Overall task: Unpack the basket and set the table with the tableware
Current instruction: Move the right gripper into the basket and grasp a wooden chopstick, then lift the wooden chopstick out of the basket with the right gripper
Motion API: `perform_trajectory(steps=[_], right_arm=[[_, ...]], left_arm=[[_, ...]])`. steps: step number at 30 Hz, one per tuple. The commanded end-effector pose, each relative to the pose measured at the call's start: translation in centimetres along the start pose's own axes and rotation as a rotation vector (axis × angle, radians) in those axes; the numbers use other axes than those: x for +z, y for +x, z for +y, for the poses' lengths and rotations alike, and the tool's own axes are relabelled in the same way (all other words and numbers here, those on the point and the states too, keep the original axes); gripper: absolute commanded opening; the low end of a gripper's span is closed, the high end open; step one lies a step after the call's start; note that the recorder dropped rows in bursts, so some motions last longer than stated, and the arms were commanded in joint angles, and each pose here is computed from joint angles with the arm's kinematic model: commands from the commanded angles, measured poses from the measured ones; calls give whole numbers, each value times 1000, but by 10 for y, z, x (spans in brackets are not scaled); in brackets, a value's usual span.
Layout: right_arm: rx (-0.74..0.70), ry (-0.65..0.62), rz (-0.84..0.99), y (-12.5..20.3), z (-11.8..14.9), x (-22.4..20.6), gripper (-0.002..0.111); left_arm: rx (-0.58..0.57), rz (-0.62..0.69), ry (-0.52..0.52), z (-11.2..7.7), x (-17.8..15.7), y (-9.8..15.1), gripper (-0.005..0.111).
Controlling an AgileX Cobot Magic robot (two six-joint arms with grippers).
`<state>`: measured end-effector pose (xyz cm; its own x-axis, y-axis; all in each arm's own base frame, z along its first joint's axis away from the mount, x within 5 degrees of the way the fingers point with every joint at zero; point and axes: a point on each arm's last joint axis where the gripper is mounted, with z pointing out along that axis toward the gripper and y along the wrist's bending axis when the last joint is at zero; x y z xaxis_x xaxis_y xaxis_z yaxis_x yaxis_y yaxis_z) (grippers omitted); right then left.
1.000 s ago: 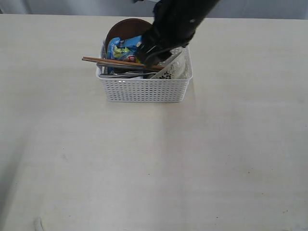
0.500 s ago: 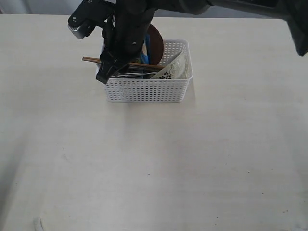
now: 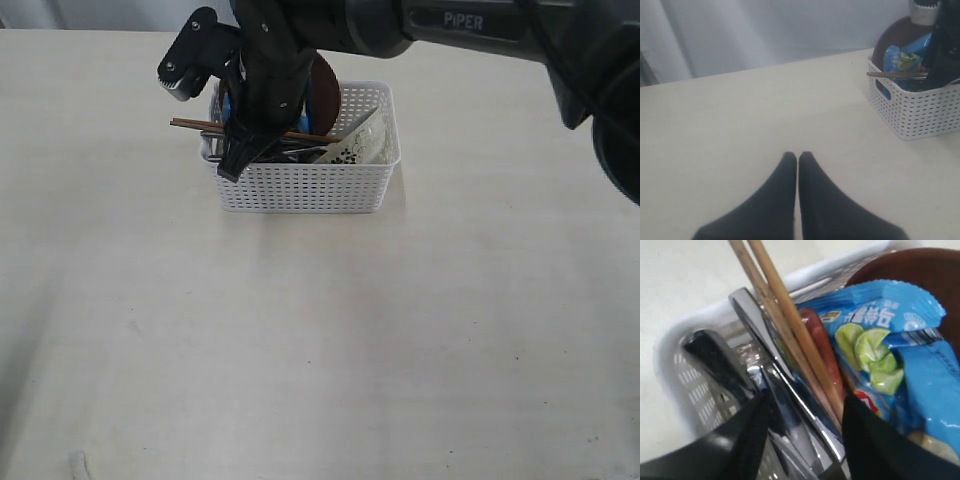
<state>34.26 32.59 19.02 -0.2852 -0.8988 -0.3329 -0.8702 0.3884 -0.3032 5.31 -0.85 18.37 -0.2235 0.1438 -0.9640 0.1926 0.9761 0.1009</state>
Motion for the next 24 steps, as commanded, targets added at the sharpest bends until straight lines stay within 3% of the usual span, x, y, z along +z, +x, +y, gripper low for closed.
perform_trajectory(steps=[1,9,15,24], right_arm=[[-8,5,-8,-2,2,5,45],[7,16,-36,-4,2,12,41],[-26,44,-19,-3,0,11,0],[-24,57,-43,-6,-3,-2,0]], left_arm=[[-2,-6,-8,0,0,0,1],[-2,-6,-8,0,0,0,1],[-2,-6,-8,0,0,0,1],[-2,-6,-8,0,0,0,1]])
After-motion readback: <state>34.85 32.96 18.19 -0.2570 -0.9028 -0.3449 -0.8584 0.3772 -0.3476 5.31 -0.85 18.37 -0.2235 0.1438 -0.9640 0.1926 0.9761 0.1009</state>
